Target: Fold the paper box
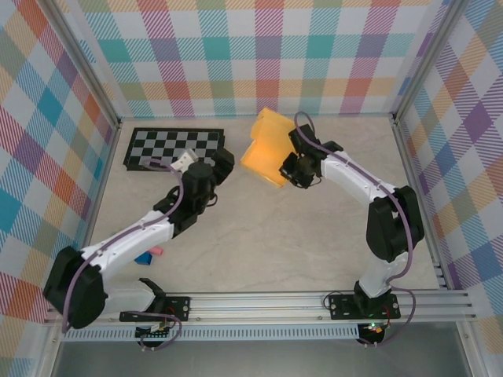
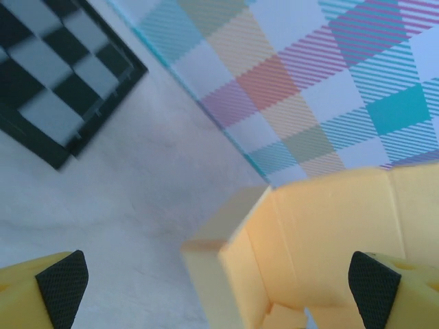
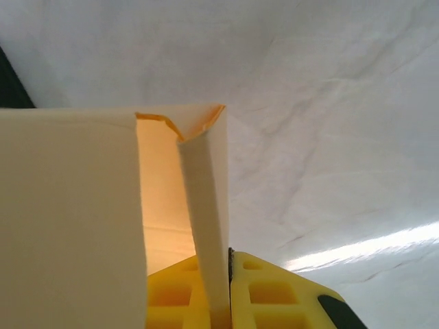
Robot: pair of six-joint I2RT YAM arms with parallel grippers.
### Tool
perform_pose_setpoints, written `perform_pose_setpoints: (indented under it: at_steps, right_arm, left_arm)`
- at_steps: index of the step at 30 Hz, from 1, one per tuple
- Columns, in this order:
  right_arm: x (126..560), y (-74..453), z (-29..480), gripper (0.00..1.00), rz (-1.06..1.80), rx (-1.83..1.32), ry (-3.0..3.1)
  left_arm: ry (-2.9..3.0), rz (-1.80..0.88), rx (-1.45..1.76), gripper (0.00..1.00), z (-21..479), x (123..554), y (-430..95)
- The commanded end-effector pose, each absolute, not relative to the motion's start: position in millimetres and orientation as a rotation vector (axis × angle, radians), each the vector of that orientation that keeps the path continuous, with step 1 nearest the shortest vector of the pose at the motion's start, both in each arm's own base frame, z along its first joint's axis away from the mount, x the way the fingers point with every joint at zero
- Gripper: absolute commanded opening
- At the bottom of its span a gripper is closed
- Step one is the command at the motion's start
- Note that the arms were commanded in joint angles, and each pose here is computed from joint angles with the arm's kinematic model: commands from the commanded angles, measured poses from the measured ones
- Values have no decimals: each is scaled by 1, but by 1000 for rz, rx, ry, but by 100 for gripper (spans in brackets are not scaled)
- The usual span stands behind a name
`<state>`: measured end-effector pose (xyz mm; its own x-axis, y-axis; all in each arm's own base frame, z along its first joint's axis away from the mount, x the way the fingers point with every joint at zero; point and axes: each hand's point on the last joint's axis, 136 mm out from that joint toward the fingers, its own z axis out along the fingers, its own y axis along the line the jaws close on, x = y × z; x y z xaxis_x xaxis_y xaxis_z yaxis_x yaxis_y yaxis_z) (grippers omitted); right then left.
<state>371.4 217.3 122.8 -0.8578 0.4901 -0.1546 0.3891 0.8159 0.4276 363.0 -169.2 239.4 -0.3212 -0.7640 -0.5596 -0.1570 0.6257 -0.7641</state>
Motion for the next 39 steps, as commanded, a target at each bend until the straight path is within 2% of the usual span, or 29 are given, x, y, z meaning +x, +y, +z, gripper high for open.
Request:
perform_pose_setpoints:
  at_steps: [1, 5, 8, 12, 15, 17, 22, 27, 31, 35, 37, 39]
  right_arm:
    - [348, 214, 89, 7, 441, 52, 2867]
    - [337, 211, 59, 5, 383, -280, 2915]
    - [340, 209, 48, 9, 343, -424, 2901]
    - [345, 220, 35, 13, 385, -635, 2853]
    - [350, 221, 28, 20, 374, -688, 2843]
    - [354, 220, 30, 29, 355, -674, 2836]
    - [357, 220, 57, 41, 438, -583, 2746]
    - [343, 207, 88, 44, 565, -504, 2671]
    - [335, 192, 95, 45, 588, -504, 2643]
    - [338, 187, 97, 46, 577, -643, 2537]
    - [334, 194, 96, 47, 626, -838, 2393]
    - [343, 192, 100, 47, 537, -913, 2286]
  left_arm:
    - [1931, -461, -555, 100, 216, 347, -130]
    - [2081, -443, -353, 97, 186, 330, -140]
    - [2221, -433, -291, 97, 144, 317, -146]
    - [2205, -609, -255, 95, 116, 305, -164]
    - [2182, -637, -255, 97, 114, 307, -167]
    - [2191, -662, -193, 98, 115, 306, -175]
    - [2281, -673, -52, 97, 103, 298, -189]
    - [2227, -652, -35, 97, 105, 296, -184]
    - [2119, -714, 190, 99, 119, 284, -200]
    - [2002, -816, 476, 100, 131, 257, -227]
    - [1969, -800, 567, 100, 131, 252, -236]
    - [1959, -747, 636, 100, 126, 253, -238]
